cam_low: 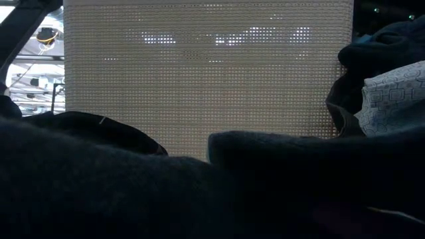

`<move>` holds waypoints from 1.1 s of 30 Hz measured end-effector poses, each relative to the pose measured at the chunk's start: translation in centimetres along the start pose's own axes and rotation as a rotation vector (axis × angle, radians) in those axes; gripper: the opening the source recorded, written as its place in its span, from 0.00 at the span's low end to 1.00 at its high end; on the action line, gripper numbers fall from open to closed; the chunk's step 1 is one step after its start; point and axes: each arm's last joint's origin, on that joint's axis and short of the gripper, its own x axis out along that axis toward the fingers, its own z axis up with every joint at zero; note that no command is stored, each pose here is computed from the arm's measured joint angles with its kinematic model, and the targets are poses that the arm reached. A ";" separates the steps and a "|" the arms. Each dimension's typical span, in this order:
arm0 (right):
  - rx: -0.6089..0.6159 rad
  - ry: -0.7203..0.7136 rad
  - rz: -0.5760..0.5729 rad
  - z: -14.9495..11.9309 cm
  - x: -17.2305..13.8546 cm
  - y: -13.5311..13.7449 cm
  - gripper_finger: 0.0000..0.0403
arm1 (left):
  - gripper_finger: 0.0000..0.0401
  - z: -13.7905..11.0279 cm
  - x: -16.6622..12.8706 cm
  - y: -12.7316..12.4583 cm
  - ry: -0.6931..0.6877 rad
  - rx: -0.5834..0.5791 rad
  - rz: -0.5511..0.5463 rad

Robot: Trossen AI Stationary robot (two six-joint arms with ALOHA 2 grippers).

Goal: Sort clothes
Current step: Put the white gown into the top white bin, then put the right black underwear into the top white bin

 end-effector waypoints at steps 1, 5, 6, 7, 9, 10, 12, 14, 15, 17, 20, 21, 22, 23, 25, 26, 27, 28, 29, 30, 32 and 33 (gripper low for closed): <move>0.000 0.000 0.000 0.0 0.0 0.0 0.04 | 0.37 0.0 -0.2 0.0 0.007 0.003 -0.003; 0.000 0.000 0.000 0.0 0.0 0.0 0.04 | 0.46 0.9 -2.5 0.5 0.003 -0.007 -0.008; 0.000 0.000 0.000 0.0 0.0 0.0 0.04 | 0.47 1.2 -3.3 0.7 -0.008 -0.013 -0.006; 0.000 0.000 0.000 0.0 0.0 0.0 0.04 | 0.48 1.6 -4.4 1.0 -0.025 -0.027 -0.002; -0.001 0.000 -0.001 0.0 0.0 0.0 0.04 | 0.50 2.0 -6.5 1.2 -0.040 -0.039 -0.009; -0.002 0.000 -0.001 0.0 0.0 0.0 0.04 | 0.50 2.2 -7.7 1.2 -0.061 -0.048 -0.016; -0.002 0.001 -0.011 0.0 0.0 0.0 0.04 | 0.51 2.5 -10.1 0.7 -0.097 -0.048 -0.034; -0.002 0.001 -0.019 0.0 0.0 -0.1 0.04 | 0.50 2.6 -12.3 0.0 -0.124 -0.051 -0.059; -0.002 0.002 -0.026 0.0 0.0 -0.1 0.04 | 0.50 2.5 -13.5 -0.4 -0.132 -0.055 -0.073; -0.002 0.003 -0.032 0.0 0.0 -0.1 0.04 | 0.50 2.2 -15.9 -1.5 -0.130 -0.045 -0.113; -0.002 0.004 -0.034 0.0 0.0 -0.1 0.04 | 0.50 1.5 -19.1 -3.3 -0.125 -0.032 -0.179; -0.002 0.004 -0.034 0.0 0.0 -0.1 0.04 | 0.49 1.3 -20.1 -4.0 -0.120 -0.036 -0.204; -0.003 0.004 -0.034 0.0 0.0 -0.1 0.04 | 0.49 1.0 -20.9 -4.7 -0.114 -0.037 -0.229; -0.003 0.004 -0.034 0.0 0.0 -0.1 0.04 | 0.49 0.7 -21.9 -5.4 -0.106 -0.041 -0.255; -0.003 0.004 -0.034 0.0 0.0 -0.1 0.04 | 0.49 0.1 -23.6 -6.9 -0.076 -0.036 -0.304; -0.003 0.004 -0.034 0.0 0.0 -0.1 0.04 | 0.49 -0.3 -24.5 -7.6 -0.067 -0.036 -0.320; -0.003 0.004 -0.034 0.0 0.0 -0.1 0.04 | 0.49 -0.7 -25.4 -8.3 -0.054 -0.033 -0.330; -0.003 0.004 -0.034 0.0 0.0 -0.1 0.04 | 0.49 -1.1 -26.4 -9.1 -0.043 -0.031 -0.342; -0.003 0.004 -0.034 0.0 0.0 -0.1 0.04 | 0.49 -1.6 -27.3 -9.8 -0.029 -0.025 -0.357; -0.003 0.004 -0.034 0.0 0.0 -0.1 0.04 | 0.49 -2.0 -28.1 -10.5 -0.014 -0.018 -0.372; -0.003 0.004 -0.034 0.0 0.0 -0.1 0.04 | 0.49 -2.9 -29.7 -12.0 0.006 -0.016 -0.402; -0.003 0.004 -0.034 0.0 0.0 -0.1 0.04 | 0.49 -3.2 -30.4 -12.8 0.010 -0.021 -0.409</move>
